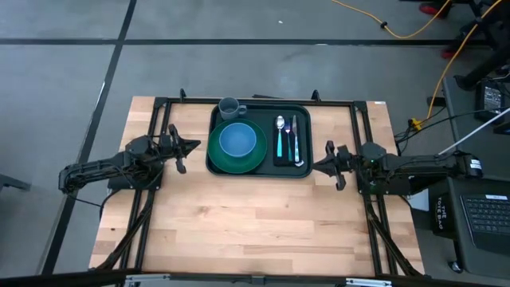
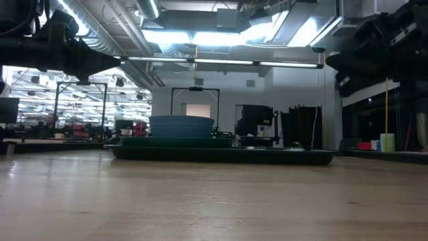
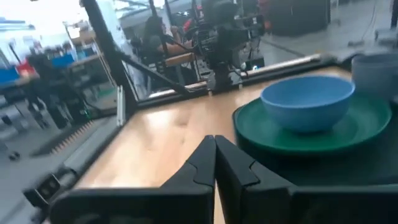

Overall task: Set up tray
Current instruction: Return to Home Position

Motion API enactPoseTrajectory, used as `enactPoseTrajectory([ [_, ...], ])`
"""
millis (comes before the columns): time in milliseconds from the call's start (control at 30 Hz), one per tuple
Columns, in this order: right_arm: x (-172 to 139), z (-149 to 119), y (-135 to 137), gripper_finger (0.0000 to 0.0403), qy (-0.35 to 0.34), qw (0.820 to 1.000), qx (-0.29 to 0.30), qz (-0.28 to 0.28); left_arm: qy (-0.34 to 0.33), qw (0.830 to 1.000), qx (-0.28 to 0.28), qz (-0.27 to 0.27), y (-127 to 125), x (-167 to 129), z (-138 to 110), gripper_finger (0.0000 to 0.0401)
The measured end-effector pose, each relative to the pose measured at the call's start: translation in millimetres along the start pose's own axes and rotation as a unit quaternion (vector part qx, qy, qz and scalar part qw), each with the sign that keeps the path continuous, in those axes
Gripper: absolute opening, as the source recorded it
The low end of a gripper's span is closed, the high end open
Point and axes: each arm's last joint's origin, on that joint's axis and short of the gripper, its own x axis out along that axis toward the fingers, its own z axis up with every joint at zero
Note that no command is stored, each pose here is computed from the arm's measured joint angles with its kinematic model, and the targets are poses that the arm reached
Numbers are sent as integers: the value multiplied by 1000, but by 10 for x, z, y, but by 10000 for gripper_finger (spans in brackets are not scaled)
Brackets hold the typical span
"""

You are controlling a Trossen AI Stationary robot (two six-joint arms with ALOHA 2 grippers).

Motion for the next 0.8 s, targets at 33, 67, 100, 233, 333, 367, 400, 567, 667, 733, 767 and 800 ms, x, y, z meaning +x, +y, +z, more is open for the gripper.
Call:
enactPoseTrajectory([
  [33, 0, 0, 0, 8, 0, 1000, 13, 0, 0, 1000, 0, 0, 0, 0, 0, 5],
  [67, 0, 0, 0, 8, 0, 1000, 23, 0, 0, 1000, 0, 0, 0, 0, 0, 4],
  [100, 0, 0, 0, 8, 0, 1000, 31, 0, 0, 1000, 0, 0, 0, 0, 0, 4],
  [233, 0, 0, 0, 8, 0, 1000, 21, 0, 0, 1000, 0, 0, 0, 0, 0, 4],
  [333, 0, 0, 0, 8, 0, 1000, -10, 0, 0, 1000, 0, 0, 0, 0, 0, 4],
  [367, 0, 0, 0, 8, 0, 1000, -16, 0, 0, 1000, 0, 0, 0, 0, 0, 4],
  [400, 1, -1, 3, 8, 0, 1000, -18, 0, 0, 1000, 0, 0, 0, 0, 0, 4],
  [567, -27, 33, 89, 8, -20, 998, -54, 27, 0, 1000, 0, 0, 0, 0, 0, 4],
  [667, -67, 26, 168, 8, -19, 995, -73, 57, 0, 1000, 0, 0, 0, 0, 0, 5],
  [733, -102, -4, 210, 8, -6, 994, -76, 74, 0, 1000, 0, 0, 0, 0, 0, 6],
  [767, -118, -21, 224, 8, 1, 994, -75, 76, 0, 1000, 0, 0, 0, 0, 0, 7],
  [800, -133, -31, 235, 8, 5, 994, -74, 76, 0, 1000, 0, 0, 0, 0, 0, 7],
])
